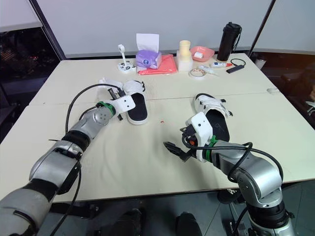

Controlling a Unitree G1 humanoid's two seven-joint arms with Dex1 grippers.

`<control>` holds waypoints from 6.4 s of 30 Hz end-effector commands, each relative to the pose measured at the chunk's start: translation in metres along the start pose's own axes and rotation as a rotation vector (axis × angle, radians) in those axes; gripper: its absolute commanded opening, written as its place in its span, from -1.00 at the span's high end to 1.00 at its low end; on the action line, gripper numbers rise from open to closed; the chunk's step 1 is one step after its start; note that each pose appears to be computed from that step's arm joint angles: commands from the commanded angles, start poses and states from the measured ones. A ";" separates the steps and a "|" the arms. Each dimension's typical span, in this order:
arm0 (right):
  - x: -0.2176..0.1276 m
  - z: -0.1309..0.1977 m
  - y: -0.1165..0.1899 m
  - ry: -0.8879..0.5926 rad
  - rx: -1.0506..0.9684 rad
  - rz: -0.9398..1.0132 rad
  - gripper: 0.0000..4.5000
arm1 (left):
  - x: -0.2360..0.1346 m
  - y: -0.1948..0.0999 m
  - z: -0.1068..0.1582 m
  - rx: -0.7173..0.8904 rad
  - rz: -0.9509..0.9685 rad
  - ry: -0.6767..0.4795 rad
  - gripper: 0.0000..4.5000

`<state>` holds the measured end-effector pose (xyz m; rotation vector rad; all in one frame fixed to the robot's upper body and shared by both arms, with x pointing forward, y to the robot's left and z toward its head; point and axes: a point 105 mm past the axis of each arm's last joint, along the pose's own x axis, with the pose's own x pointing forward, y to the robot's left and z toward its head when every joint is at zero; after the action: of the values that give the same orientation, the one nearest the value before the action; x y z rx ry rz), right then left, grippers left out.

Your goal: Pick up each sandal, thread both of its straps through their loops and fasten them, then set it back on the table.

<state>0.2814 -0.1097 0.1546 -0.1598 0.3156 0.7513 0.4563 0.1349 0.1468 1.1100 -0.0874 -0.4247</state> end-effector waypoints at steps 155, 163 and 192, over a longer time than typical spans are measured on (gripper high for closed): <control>-0.010 -0.005 -0.006 0.038 -0.131 0.073 -0.41 | -0.098 -0.002 0.037 -0.816 -0.950 -0.603 0.56; -0.001 -0.019 0.007 0.064 -0.166 0.133 0.97 | -0.095 0.005 0.028 -0.956 -0.894 -0.558 0.56; 0.029 -0.059 0.027 0.135 -0.303 0.283 1.00 | -0.049 -0.034 0.048 -1.827 -0.816 -0.246 -0.95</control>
<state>0.2743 -0.0906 0.0987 -0.4672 0.3180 1.0396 0.3836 0.1073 0.1339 -0.7122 0.5132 -1.0514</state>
